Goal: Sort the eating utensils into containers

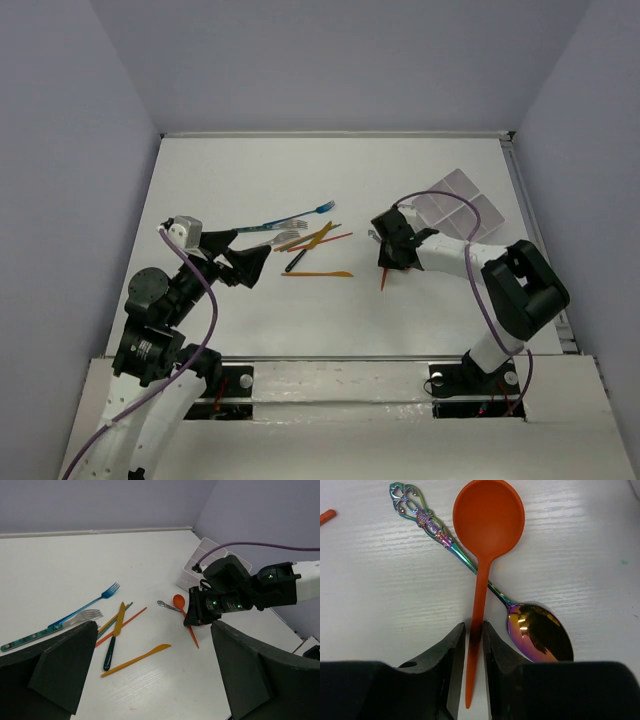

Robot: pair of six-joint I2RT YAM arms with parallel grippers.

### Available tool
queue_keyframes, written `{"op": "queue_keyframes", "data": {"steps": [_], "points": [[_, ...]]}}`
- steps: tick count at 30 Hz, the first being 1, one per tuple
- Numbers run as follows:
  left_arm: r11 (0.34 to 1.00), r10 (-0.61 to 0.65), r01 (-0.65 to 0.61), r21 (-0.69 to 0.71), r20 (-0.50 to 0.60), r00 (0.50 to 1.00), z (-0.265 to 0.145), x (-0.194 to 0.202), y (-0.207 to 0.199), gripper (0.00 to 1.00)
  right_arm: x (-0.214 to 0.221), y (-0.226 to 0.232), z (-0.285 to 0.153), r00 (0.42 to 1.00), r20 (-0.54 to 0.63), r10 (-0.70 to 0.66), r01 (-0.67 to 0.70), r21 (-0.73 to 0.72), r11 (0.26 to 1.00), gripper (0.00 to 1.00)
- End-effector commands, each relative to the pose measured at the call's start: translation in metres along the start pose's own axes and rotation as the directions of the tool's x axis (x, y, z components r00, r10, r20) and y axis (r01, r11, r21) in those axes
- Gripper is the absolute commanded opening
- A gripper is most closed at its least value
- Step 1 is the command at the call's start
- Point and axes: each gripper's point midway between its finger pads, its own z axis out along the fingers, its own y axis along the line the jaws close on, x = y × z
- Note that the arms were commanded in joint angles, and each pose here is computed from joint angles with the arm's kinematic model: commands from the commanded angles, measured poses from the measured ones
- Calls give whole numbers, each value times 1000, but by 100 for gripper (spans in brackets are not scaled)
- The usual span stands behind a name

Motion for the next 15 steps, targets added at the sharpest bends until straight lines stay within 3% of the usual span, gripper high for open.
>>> {"op": "queue_keyframes", "data": {"steps": [1,7,10,15], "points": [[999,11,-12,32,31,999,0,-5,-6,99,16,-10,1,994,-78,-82,87,54,995,27],[999,11,-12,32,27,1000,1,-4,-5,99,11,-17,14,991,-75,-111,120,131,984,25],[999,12,-12,35,26,1000,1,-4,-6,99,10,-16,16,990,-76,-115,124,135,983,35],[999,10,-11,42,24,1000,1,-4,-8,99,5,-16,17,991,-60,-119,126,146,981,29]]}}
